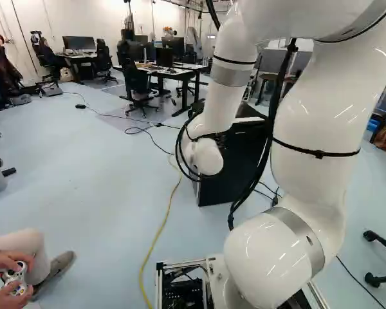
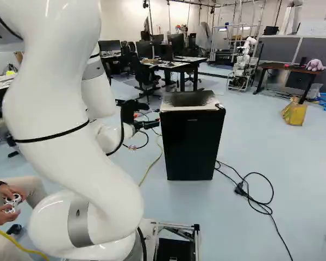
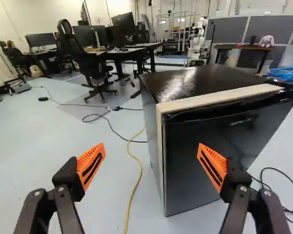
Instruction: Grab a drink from the fridge
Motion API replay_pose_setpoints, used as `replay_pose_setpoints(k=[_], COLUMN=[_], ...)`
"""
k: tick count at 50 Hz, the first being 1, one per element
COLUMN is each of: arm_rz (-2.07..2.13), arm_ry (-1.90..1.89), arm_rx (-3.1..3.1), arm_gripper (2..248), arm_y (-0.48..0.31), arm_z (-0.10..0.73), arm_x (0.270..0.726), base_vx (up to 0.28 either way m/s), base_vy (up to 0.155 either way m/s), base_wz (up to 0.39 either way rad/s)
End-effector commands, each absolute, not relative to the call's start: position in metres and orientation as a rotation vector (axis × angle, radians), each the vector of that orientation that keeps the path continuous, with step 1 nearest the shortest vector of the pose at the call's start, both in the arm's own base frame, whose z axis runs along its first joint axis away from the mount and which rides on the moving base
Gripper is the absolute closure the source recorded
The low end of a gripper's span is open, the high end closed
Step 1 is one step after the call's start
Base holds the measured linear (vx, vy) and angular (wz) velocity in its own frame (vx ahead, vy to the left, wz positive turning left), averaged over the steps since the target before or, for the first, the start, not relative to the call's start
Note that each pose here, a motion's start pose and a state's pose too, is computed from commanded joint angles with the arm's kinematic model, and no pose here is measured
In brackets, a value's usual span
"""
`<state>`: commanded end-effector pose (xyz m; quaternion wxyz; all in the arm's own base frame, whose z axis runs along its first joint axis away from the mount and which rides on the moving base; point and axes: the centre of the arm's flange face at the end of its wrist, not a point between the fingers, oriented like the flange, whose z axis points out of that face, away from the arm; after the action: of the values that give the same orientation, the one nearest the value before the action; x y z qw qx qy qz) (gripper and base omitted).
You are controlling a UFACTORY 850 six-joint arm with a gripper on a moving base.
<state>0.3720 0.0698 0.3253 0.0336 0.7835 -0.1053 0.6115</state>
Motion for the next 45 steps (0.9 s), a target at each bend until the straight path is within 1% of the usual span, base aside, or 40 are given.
replay_pose_setpoints(k=[45], arm_rz=[1.836], arm_ry=[-0.529], arm_rx=[2.158], arm_gripper=[3], arm_y=[0.063], arm_z=[0.289], arm_x=[0.392], base_vx=[0.0], base_vy=[0.0], base_wz=[0.0])
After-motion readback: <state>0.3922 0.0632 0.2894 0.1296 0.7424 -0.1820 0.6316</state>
